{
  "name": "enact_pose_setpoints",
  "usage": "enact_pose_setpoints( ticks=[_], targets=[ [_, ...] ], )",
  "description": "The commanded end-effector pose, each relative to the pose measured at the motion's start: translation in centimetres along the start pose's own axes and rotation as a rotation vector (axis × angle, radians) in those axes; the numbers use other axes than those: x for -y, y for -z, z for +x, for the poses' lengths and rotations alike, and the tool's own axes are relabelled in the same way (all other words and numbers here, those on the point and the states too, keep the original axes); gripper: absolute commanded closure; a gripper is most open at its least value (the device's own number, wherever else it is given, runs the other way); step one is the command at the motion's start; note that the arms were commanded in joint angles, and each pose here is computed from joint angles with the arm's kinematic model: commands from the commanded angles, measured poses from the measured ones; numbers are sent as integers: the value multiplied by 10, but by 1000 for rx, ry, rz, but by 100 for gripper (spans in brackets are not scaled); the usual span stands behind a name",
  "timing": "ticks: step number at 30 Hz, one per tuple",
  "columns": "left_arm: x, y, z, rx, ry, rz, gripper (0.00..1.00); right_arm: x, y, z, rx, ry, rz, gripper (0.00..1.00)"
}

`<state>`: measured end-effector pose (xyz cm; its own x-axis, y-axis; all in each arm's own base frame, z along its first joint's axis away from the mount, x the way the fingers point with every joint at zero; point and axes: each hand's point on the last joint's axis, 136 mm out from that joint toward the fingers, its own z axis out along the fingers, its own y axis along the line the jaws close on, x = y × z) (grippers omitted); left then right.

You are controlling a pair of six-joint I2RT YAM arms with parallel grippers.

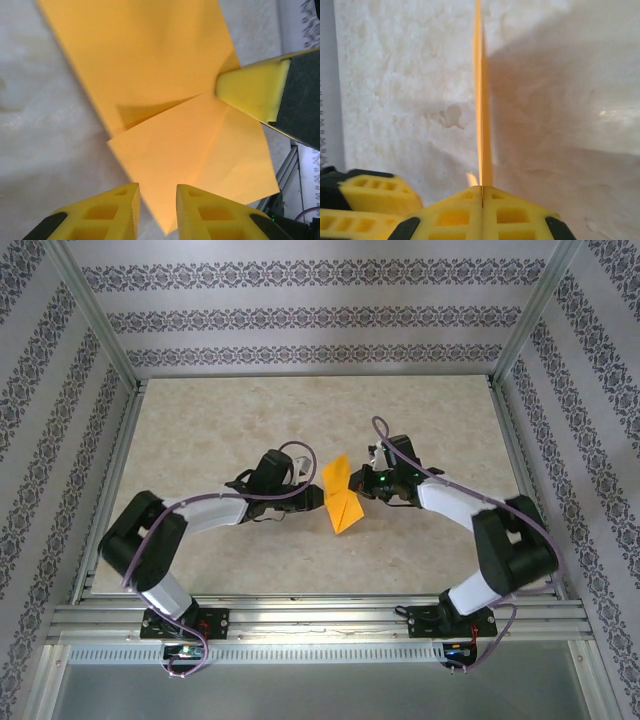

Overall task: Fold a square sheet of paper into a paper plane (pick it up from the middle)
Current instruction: Turn over the paper at the center of the table.

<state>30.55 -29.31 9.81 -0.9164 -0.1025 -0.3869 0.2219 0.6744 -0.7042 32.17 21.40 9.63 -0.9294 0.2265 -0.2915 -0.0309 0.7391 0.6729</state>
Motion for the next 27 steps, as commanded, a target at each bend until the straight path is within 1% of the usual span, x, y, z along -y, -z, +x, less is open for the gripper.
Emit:
enact_pose_setpoints(
  ticks=[1, 4, 8, 10, 12, 14, 18, 22, 24, 27],
  targets=[
    [3, 26, -29, 161, -58, -34, 71, 12, 35, -9, 63, 201, 253, 99],
    [-2, 49, -39, 246, -85, -107, 70, 14, 67, -18, 134, 350, 429, 100],
    [-12, 73, -45, 322, -114, -185, 64, 15, 104, -32, 227, 530, 675, 100],
    [-19, 84, -45, 354, -115, -217, 61, 18, 119, -39, 249, 607, 814, 100],
    [-23, 92, -45, 386, -119, -236, 58, 20, 123, -41, 246, 640, 892, 100],
    [-30, 101, -44, 421, -106, -263, 54, 22, 119, -43, 247, 657, 936, 99],
    [-40, 124, -44, 497, -72, -316, 52, 22, 105, -44, 246, 694, 1023, 100],
    [-42, 145, -45, 562, -59, -351, 49, 17, 72, -38, 191, 764, 1056, 100],
    [-43, 154, -45, 593, -60, -360, 48, 18, 56, -34, 163, 758, 1083, 100],
    [-48, 169, -44, 635, -49, -393, 47, 16, 27, -23, 114, 758, 1069, 100]
  ],
)
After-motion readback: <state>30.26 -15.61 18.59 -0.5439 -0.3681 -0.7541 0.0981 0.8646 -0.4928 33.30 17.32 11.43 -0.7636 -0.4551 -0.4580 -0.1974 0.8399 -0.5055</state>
